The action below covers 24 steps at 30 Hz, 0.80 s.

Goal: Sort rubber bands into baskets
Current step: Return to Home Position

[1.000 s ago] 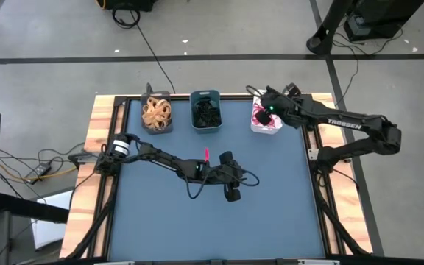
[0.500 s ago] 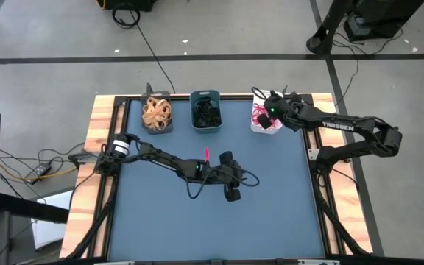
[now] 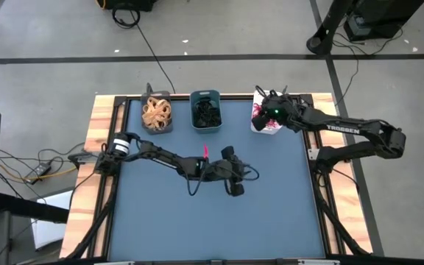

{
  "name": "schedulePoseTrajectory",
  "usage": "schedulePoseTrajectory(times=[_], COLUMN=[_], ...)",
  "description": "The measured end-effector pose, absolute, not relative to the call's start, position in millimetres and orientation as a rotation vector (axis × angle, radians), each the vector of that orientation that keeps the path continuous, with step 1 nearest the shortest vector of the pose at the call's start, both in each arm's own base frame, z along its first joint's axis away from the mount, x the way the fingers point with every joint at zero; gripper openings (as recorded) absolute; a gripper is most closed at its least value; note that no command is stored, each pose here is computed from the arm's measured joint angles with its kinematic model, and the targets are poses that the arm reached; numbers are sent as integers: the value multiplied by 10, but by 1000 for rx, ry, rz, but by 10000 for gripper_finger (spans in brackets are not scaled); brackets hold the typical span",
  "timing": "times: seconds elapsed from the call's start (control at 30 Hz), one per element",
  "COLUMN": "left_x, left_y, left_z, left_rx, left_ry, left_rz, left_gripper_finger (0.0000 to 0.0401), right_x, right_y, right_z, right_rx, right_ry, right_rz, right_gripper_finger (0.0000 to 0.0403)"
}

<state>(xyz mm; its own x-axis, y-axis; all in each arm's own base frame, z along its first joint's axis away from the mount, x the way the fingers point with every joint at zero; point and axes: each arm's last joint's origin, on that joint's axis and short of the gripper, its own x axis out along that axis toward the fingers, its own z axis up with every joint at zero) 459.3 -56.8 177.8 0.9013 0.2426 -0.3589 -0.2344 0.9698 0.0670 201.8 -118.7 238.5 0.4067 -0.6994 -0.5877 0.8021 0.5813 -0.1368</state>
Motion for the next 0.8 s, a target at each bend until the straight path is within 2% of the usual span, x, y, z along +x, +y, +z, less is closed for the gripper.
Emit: schedulePoseTrajectory(times=[0.23, 0.4, 0.53, 0.67, 0.8], left_x=[4627, 4632, 4554, 4433, 4287], left_y=[-493, -508, -416, -336, -336], left_z=[1849, 1862, 1943, 2169, 2417], left_rx=[-70, -105, -99, -67, -10], left_ry=[284, 305, 398, 443, 462], left_rz=[294, 129, 121, 141, 159], left_gripper_finger=[111, 111, 106, 89, 64], right_x=[1957, 1813, 1700, 1638, 1586], right_y=[-814, -504, -281, -89, 71], right_z=[2748, 2962, 3016, 2936, 2804], right_rx=[165, 138, 120, 115, 99], right_ry=[444, 341, 340, 336, 299], right_rz=[-759, -636, -524, -414, -294], right_gripper_finger=[169, 151, 132, 94, 22])
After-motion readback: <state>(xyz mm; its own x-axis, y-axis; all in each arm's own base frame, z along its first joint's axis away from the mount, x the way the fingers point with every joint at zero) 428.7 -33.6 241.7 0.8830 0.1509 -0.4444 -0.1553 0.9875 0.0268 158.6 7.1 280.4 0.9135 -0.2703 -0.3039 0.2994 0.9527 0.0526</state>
